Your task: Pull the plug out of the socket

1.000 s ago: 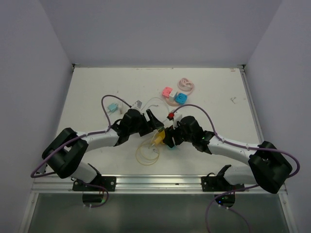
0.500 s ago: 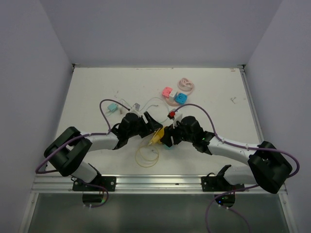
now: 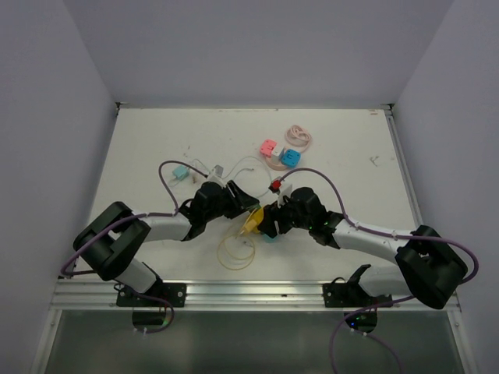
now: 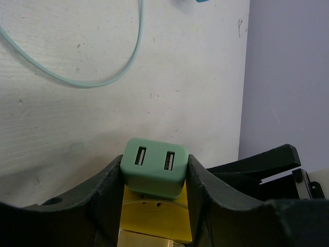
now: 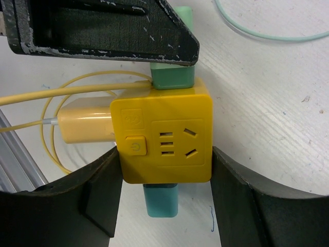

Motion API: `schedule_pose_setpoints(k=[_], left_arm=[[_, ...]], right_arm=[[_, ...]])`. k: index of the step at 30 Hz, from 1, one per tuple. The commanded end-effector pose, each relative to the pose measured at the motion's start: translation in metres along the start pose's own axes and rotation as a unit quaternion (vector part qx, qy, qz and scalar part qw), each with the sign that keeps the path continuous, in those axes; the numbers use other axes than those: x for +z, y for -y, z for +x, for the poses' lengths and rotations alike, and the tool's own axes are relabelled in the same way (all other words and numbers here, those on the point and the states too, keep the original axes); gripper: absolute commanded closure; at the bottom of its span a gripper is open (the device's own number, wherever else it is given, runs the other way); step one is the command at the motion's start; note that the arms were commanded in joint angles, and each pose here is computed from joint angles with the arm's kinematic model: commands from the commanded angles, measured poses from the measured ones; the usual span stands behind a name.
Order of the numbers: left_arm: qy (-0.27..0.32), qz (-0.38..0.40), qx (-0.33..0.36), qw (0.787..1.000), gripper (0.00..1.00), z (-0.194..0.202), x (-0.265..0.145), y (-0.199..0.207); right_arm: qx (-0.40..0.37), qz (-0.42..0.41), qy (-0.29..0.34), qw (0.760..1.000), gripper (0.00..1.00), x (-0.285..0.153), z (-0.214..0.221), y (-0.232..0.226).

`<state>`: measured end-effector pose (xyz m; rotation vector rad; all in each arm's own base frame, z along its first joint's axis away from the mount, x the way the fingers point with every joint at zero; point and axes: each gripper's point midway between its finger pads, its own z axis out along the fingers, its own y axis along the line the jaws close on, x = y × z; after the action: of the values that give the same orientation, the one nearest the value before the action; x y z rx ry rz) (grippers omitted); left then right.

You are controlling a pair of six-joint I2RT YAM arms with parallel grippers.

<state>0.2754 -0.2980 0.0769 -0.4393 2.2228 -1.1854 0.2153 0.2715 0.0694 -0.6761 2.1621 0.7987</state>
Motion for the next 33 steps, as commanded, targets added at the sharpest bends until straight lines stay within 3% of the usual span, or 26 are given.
schedule_pose_setpoints(k=[1,4,19,33], left_arm=[[0.041,0.027,-0.003,0.999,0.87,-0.017,0.005,0.017],[0.059,0.028,-0.01,0.998,1.0,-0.024,0.005,0.017],[0.206,0.057,-0.04,0.976,1.0,-0.125,-0.006,0.029],[0.267,0.033,-0.039,0.962,1.0,-0.169,-0.007,0.011]], right_arm=[[-0.017,-0.043,0.039,0.998,1.0,0.001,-0.027,-0.019],[-0.02,-0.051,0.029,0.998,1.0,0.0,-0.023,-0.022],[-0.031,-0.053,-0.038,0.997,1.0,-0.01,0.001,-0.024],[-0.036,-0.053,-0.066,0.996,1.0,-0.012,0.012,-0.024]])
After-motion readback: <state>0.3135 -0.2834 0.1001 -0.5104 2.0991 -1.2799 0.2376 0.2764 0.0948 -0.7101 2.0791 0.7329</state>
